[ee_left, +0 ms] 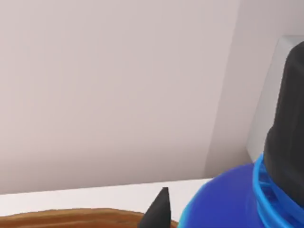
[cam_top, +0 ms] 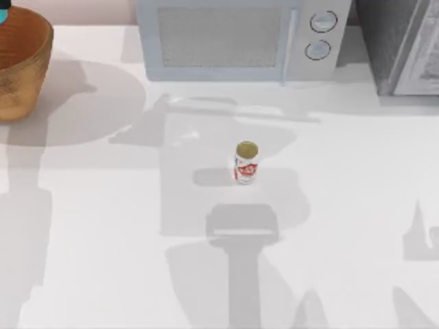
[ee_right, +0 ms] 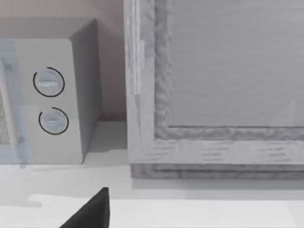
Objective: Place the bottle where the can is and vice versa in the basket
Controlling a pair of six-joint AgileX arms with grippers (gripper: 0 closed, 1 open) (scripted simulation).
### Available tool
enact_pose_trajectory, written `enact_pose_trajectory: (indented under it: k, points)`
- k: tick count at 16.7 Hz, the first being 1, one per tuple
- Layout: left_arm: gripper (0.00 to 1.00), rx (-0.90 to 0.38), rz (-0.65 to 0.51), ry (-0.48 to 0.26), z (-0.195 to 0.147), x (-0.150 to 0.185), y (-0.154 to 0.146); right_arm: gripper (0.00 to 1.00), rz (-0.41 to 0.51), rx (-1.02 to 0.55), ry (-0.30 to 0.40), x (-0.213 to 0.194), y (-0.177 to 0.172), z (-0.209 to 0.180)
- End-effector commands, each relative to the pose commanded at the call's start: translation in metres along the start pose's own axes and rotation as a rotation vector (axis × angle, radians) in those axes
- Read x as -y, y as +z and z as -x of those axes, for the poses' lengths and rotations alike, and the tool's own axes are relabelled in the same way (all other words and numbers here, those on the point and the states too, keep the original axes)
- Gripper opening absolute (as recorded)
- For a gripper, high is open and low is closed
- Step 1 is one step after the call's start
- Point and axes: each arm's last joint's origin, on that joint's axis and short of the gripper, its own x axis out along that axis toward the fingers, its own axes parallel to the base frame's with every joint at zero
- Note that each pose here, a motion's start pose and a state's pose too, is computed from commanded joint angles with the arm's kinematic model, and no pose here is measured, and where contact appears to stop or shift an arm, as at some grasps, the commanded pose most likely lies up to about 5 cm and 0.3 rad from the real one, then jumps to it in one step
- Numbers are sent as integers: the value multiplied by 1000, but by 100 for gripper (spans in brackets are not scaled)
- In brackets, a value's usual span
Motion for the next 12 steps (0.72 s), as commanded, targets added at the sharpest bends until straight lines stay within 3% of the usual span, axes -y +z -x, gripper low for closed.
enact_pose_trajectory:
  k: [6, 12]
  points:
    - [0, -45, 16, 137, 23, -62, 32, 100, 0, 0, 0, 0, 0, 0]
    - [0, -46, 13, 147, 26, -66, 34, 100, 0, 0, 0, 0, 0, 0]
